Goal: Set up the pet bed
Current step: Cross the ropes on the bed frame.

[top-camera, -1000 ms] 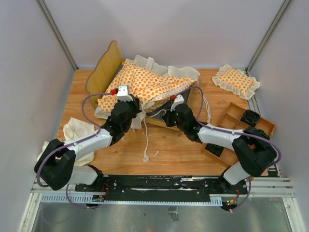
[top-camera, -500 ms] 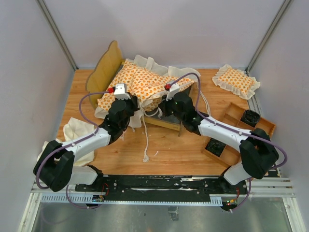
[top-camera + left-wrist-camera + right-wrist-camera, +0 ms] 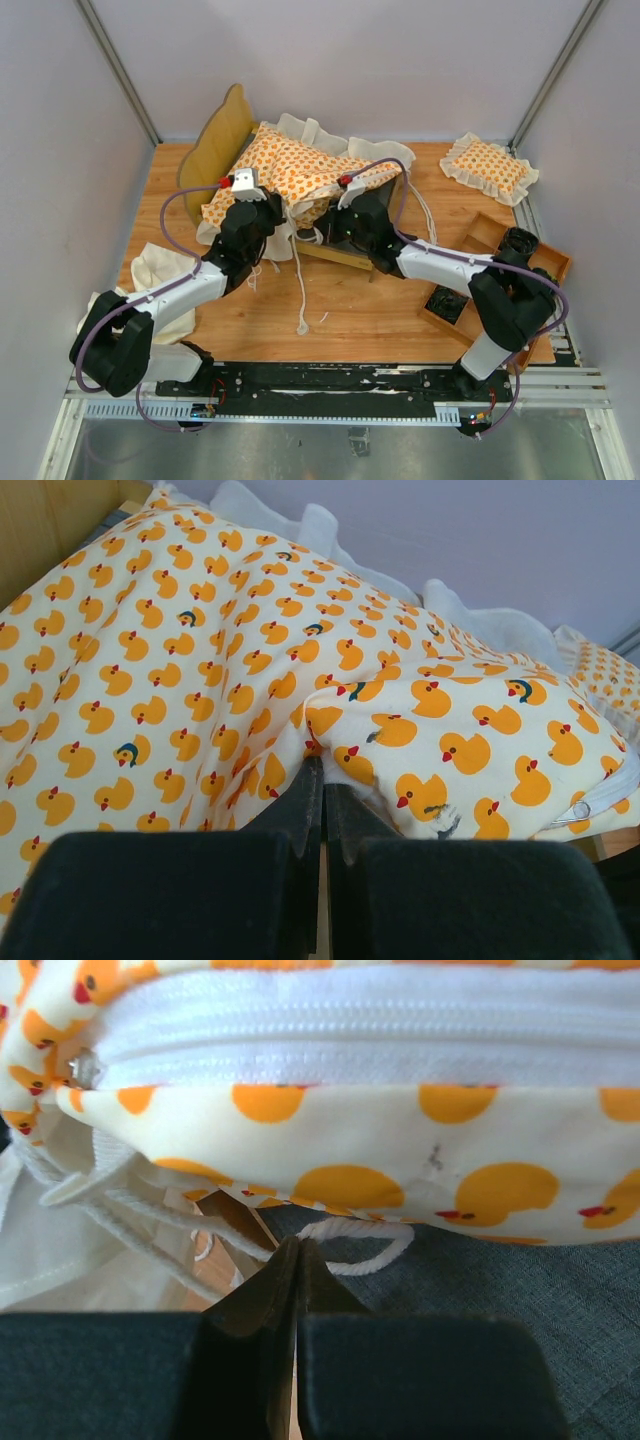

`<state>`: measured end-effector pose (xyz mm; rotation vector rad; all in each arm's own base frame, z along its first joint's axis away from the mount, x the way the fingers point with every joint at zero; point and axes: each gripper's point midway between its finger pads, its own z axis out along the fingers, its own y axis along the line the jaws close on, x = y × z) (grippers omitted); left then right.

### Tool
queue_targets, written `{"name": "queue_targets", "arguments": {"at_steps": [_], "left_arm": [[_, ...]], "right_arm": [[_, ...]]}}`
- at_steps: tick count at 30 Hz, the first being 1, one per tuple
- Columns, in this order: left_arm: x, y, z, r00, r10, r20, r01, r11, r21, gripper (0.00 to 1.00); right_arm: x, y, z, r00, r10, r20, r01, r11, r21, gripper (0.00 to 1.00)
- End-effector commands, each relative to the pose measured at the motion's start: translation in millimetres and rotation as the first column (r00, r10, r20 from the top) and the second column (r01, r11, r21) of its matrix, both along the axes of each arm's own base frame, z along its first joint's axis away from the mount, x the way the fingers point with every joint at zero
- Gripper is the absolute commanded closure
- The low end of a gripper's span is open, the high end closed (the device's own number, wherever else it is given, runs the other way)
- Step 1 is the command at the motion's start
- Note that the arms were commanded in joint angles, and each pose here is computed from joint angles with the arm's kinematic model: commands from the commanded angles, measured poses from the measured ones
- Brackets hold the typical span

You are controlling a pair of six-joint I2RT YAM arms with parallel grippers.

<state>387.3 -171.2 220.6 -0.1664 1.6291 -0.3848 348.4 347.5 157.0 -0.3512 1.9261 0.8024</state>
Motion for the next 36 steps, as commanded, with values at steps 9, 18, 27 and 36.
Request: {"name": "queue_targets", "arguments": {"at_steps": [9, 18, 27, 36], "left_arm": [[2.1, 5.5, 11.6, 1.0, 0.008, 0.026, -0.008, 1.0, -0.017, 1.0], [5.9, 3.0, 3.0, 1.0, 0.009, 0.005, -0.008, 1.0, -0.019, 1.0], [8.0, 5.1, -2.8, 1.0, 0.022, -0.004, -0.022, 1.0, 0.003, 1.0], [6.1, 3.6, -3.5, 1.0, 0.009, -0.006, -0.009, 1.0, 0.002, 1.0]], "right_arm": [[-12.9, -62.3, 22.9, 0.973, -0.212, -0.092, 0.199, 0.972, -0.128, 1.0], [30.6, -53.9, 7.0, 0.981, -0.151, -0.123, 0.136, 0.982, -0.129, 1.0], [35.6, -53.0, -30.0, 0.971, -0.176, -0.16, 0.157, 0.979, -0.127, 1.0], [-10.7, -58.1, -13.5, 0.978, -0.099, -0.183, 0.085, 0.993, -0.084, 1.0]]}}
